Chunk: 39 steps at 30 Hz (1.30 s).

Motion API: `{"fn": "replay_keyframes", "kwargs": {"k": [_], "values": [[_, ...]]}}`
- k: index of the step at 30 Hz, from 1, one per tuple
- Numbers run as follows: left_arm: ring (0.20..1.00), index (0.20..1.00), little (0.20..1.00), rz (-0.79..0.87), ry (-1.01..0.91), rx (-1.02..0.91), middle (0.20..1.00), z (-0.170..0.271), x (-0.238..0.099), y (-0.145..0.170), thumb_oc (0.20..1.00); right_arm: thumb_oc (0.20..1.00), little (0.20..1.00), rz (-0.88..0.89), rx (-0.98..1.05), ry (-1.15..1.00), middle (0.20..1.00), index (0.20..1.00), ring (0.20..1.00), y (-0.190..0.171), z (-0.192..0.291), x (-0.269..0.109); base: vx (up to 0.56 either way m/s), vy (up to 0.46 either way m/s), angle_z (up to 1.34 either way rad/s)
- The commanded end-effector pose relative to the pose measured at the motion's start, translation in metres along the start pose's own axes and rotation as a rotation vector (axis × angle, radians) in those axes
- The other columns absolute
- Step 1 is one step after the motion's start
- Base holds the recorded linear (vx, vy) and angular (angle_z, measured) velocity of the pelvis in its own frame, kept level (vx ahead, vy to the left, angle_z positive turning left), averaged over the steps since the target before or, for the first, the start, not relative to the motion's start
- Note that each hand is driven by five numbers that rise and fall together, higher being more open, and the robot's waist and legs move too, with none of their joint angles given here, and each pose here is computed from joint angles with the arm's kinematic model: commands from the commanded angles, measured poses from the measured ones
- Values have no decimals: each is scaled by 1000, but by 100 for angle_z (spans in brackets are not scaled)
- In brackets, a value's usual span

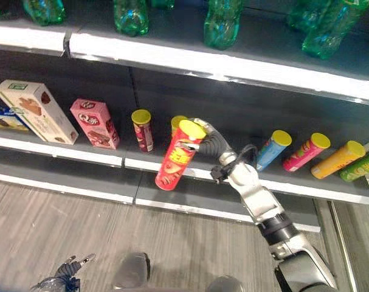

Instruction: Put the goods on the table back onto the shelves and tidy them up.

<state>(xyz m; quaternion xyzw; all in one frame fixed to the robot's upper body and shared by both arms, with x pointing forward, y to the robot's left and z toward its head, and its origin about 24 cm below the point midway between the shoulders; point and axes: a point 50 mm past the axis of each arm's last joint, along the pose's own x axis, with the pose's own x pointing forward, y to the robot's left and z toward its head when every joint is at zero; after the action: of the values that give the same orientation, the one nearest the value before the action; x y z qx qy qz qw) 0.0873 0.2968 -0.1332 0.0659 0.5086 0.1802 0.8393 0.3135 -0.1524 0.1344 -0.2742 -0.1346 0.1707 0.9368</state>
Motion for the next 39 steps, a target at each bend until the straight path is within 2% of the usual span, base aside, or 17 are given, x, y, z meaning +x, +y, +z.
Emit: {"fn": "replay_keyframes", "kwargs": {"k": [1,6,10,19,21,22,28,32,39], "values": [[1000,1000,1000,-16,28,60,1000,-14,-3,-5,1000,200,200,-179,-18,-160,200,200,200,-50,32,-1,47,21,-40],[1000,1000,1000,-31,99,34,1000,-40,-10,-14,1000,200,200,-205,-9,-111,200,200,200,-51,21,-6,65,32,-24],[1000,1000,1000,-51,93,34,1000,-41,-11,-21,1000,200,200,-181,-34,-91,200,200,200,-46,17,-5,64,-14,-15],[1000,1000,1000,-68,64,33,1000,-33,-10,-28,1000,200,200,-165,-303,-80,200,200,200,-47,24,8,13,-9,2],[1000,1000,1000,-59,74,40,1000,-36,-10,-27,1000,200,200,-211,-401,-80,200,200,200,-54,26,12,-24,-9,0],[1000,1000,1000,-47,60,50,1000,-32,-9,-27,1000,200,200,-288,-488,-93,200,200,200,-62,31,16,-54,-13,0],[1000,1000,1000,-14,-36,60,1000,-4,-3,-25,1000,200,200,-455,-620,-179,200,200,200,-73,54,35,-172,-35,8],[1000,1000,1000,-12,-103,70,1000,13,-2,-26,1000,200,200,-585,-672,-210,200,200,200,-96,71,45,-146,-26,18],[1000,1000,1000,-18,-151,65,1000,23,-3,-28,1000,200,200,-703,-697,-229,200,200,200,-118,82,42,-67,-21,16]]}}
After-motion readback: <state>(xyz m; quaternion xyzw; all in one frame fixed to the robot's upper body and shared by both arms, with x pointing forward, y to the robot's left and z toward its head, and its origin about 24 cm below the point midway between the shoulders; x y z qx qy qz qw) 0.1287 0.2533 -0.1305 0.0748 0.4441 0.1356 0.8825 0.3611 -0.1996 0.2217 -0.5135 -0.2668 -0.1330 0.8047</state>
